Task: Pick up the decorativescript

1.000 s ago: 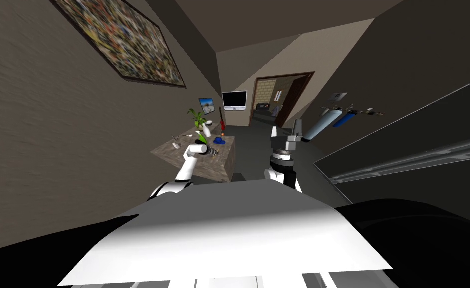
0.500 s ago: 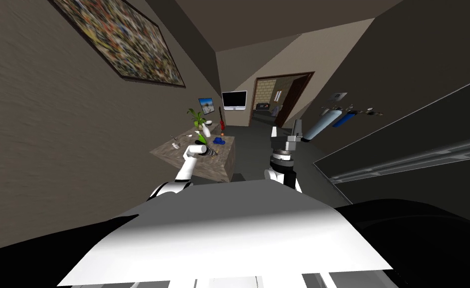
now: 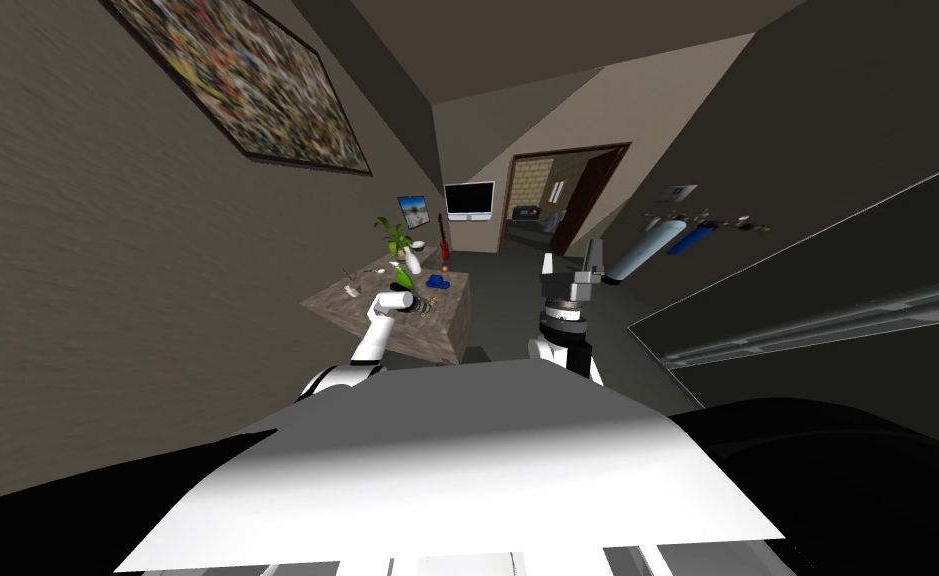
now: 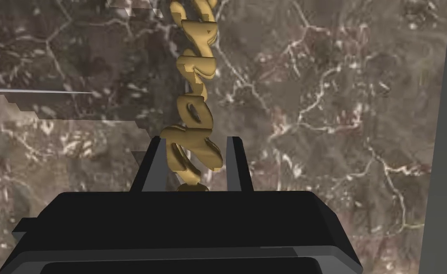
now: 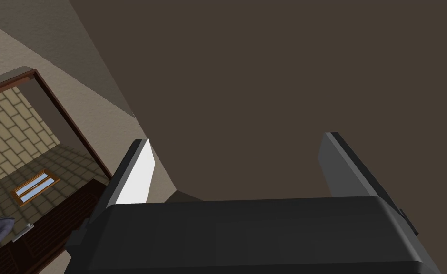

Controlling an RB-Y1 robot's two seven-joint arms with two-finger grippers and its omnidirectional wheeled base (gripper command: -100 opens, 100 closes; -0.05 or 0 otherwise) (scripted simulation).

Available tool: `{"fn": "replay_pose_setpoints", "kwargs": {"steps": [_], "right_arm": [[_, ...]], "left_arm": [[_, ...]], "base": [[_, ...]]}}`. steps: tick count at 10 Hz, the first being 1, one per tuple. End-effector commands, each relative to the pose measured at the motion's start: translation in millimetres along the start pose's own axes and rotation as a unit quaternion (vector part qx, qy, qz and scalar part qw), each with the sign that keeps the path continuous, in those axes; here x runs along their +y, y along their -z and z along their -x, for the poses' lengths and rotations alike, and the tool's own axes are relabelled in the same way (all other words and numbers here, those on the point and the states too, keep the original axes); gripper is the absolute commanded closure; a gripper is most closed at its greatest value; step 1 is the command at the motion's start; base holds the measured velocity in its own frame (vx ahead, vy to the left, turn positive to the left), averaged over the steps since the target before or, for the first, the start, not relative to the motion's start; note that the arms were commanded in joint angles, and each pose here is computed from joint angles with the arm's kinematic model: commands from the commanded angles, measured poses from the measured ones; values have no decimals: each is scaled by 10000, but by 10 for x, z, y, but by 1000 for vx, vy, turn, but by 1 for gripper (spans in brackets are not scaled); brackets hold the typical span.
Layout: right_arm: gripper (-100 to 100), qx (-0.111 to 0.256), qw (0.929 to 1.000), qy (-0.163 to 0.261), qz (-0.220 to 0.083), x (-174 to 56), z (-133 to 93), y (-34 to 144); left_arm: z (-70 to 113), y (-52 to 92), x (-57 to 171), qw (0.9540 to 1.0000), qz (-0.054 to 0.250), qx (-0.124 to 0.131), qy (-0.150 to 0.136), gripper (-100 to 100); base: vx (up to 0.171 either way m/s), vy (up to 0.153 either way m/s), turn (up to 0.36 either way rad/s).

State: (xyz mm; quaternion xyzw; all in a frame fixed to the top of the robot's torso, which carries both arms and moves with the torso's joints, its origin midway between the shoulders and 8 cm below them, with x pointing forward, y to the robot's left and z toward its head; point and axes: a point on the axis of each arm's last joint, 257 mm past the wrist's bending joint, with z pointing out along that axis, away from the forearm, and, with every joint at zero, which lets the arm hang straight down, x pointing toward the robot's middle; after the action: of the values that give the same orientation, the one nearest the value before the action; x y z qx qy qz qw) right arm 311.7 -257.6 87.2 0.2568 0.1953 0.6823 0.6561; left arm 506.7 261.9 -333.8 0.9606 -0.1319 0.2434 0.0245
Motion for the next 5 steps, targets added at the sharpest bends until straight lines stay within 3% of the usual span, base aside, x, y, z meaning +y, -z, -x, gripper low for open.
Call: {"fn": "replay_pose_setpoints", "kwargs": {"steps": [1,3,4,5], "right_arm": [[0,0,10000,0,0,0,0,0],[0,0,10000,0,0,0,0,0],[0,0,10000,0,0,0,0,0],[0,0,10000,0,0,0,0,0]], "left_arm": [[0,0,0,10000,0,0,0,100],[0,2,-4,10000,-3,-2,-6,100],[-1,3,-6,10000,-5,0,-4,0],[-53,93,10,10000,-18,-1,7,100]], "base": [[0,0,0],[0,0,0],[0,0,0],[-2,9,-50]]}}
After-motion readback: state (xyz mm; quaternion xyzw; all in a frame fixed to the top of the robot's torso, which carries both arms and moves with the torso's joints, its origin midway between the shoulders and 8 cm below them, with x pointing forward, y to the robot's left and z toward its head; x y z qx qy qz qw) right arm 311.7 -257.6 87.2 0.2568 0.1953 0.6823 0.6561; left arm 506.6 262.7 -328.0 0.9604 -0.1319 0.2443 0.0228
